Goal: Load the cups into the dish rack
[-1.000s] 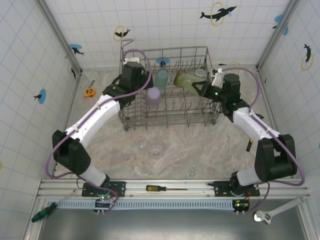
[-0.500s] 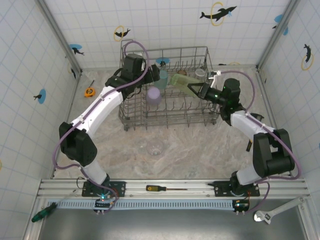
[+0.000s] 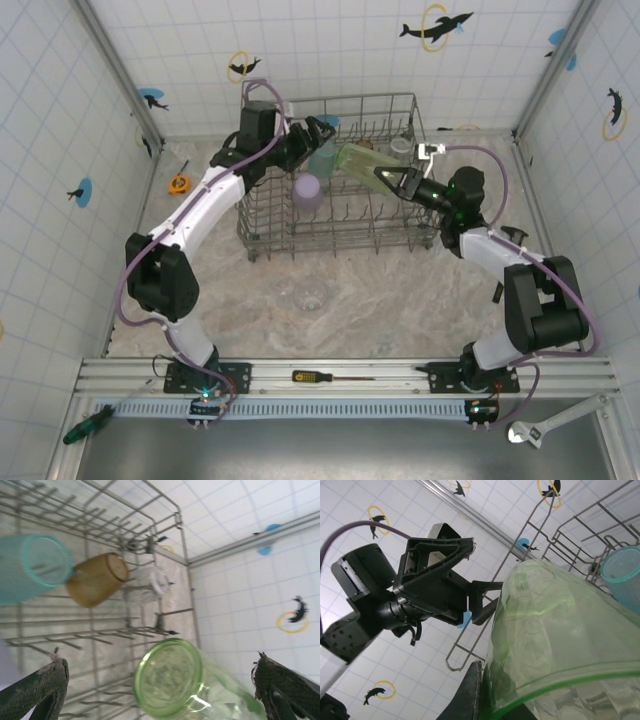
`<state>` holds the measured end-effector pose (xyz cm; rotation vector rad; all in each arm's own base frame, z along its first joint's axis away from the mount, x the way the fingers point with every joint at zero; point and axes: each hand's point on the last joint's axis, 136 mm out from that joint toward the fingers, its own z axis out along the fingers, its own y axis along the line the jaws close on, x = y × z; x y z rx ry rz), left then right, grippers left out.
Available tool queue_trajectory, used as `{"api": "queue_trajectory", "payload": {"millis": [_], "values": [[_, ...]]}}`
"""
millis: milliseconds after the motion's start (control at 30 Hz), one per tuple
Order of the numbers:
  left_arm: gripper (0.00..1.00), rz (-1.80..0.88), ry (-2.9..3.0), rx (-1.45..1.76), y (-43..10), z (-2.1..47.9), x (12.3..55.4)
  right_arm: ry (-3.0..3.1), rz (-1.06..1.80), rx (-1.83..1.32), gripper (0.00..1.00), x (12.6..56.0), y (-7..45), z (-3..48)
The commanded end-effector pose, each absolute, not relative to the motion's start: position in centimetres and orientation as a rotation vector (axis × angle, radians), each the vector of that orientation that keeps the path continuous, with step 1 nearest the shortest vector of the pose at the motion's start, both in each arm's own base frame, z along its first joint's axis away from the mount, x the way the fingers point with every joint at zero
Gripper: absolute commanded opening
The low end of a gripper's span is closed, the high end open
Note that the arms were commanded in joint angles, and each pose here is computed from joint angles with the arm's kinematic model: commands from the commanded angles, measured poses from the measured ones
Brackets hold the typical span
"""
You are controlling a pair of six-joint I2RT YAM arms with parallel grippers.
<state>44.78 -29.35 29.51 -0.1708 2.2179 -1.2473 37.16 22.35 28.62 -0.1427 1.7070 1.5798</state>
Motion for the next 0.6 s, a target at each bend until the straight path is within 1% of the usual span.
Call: {"api": "queue_trajectory", "payload": {"millis": [0, 133, 333, 567], "values": [[0.97, -1.491, 2.181, -0.175, -31.3, 30.5, 44.3, 1.609, 1.598, -0.196, 0.0, 36.6, 22.4, 30.2], [0.97, -1.59, 2.172, -0.198, -32.0, 30.3, 44.1, 1.575, 1.614, -0.208, 0.0, 36.4, 22.5, 30.9], [0.98, -1.614, 2.177, -0.223, -32.1, 29.6, 44.0, 1.528, 1.619, -0.226, 0.0, 36.1, 22.8, 32.1], [0.97, -1.704, 2.154, -0.236, -32.6, 29.6, 43.7, 1.507, 1.645, -0.253, 0.0, 36.2, 23.7, 32.7]]}}
